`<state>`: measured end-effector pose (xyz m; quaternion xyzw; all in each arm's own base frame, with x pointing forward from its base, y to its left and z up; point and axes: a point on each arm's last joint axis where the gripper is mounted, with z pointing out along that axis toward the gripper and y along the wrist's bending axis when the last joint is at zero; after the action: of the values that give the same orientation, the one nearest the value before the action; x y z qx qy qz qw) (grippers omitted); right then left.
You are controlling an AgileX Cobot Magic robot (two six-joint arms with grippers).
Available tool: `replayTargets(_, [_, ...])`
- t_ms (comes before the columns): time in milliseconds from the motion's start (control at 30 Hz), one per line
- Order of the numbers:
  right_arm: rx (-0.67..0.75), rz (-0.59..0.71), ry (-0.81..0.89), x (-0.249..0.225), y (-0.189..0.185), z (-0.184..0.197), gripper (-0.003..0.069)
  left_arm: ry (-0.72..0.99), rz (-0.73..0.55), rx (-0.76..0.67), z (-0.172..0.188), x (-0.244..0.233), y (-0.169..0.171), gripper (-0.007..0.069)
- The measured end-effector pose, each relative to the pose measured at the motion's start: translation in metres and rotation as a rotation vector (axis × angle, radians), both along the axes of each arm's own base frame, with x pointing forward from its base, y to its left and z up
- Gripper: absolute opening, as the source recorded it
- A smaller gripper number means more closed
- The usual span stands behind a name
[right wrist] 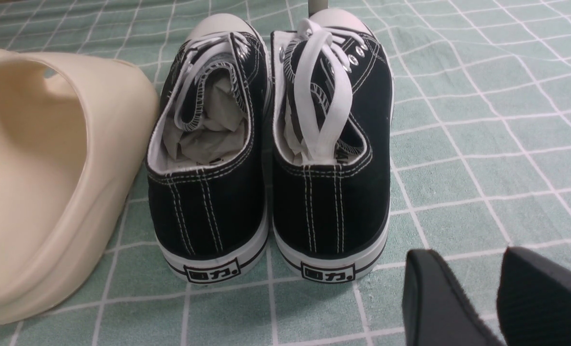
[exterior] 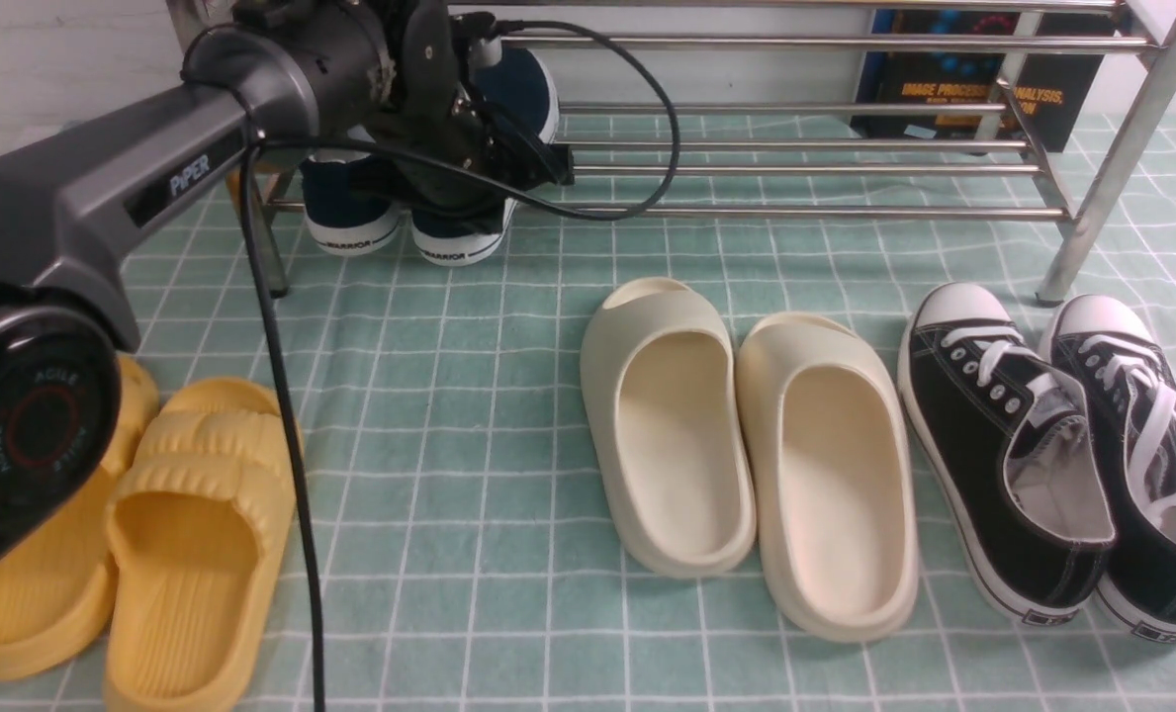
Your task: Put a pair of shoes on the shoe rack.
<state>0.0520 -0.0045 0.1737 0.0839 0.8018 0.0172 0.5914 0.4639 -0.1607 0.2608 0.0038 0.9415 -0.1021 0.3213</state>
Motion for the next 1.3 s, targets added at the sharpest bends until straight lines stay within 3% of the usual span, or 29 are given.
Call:
replayTargets(267, [0.0, 0.0, 0.0, 0.0, 0.0, 0.0, 0.0239, -0.021, 0.0, -0.012, 0.002, 0.001, -0.001, -0.0013])
replayTargets(400, [0.0, 0.0, 0.0, 0.0, 0.0, 0.0, 0.0239, -0.01, -0.02, 0.011, 0.022, -0.01, 0.003, -0.0013])
replayTargets(567, [0.0, 0.0, 0.0, 0.0, 0.0, 0.0, 0.0239, -0.034, -0.071, 0.053, 0.083, -0.046, 0.017, -0.0013])
replayTargets(600, [0.0, 0.0, 0.0, 0.0, 0.0, 0.0, 0.0239, -0.06, -0.083, 0.061, 0.113, -0.067, 0.024, -0.0013])
replayTargets(633, [0.0, 0.0, 0.0, 0.0, 0.0, 0.0, 0.0239, -0.057, -0.086, 0.066, 0.115, -0.069, 0.025, -0.0013])
replayTargets(733, [0.0, 0.0, 0.0, 0.0, 0.0, 0.0, 0.0239, -0.109, -0.084, 0.081, 0.17, -0.118, 0.044, -0.0013])
replayTargets(867, [0.0, 0.0, 0.0, 0.0, 0.0, 0.0, 0.0239, -0.136, -0.073, 0.079, 0.205, -0.168, 0.063, -0.0013])
replayTargets(1033, [0.0, 0.0, 0.0, 0.0, 0.0, 0.0, 0.0239, -0.137, -0.034, 0.049, 0.207, -0.222, 0.082, -0.0013])
replayTargets(1300, [0.0, 0.0, 0.0, 0.0, 0.0, 0.0, 0.0239, -0.113, 0.03, -0.009, 0.153, -0.304, 0.11, -0.0013])
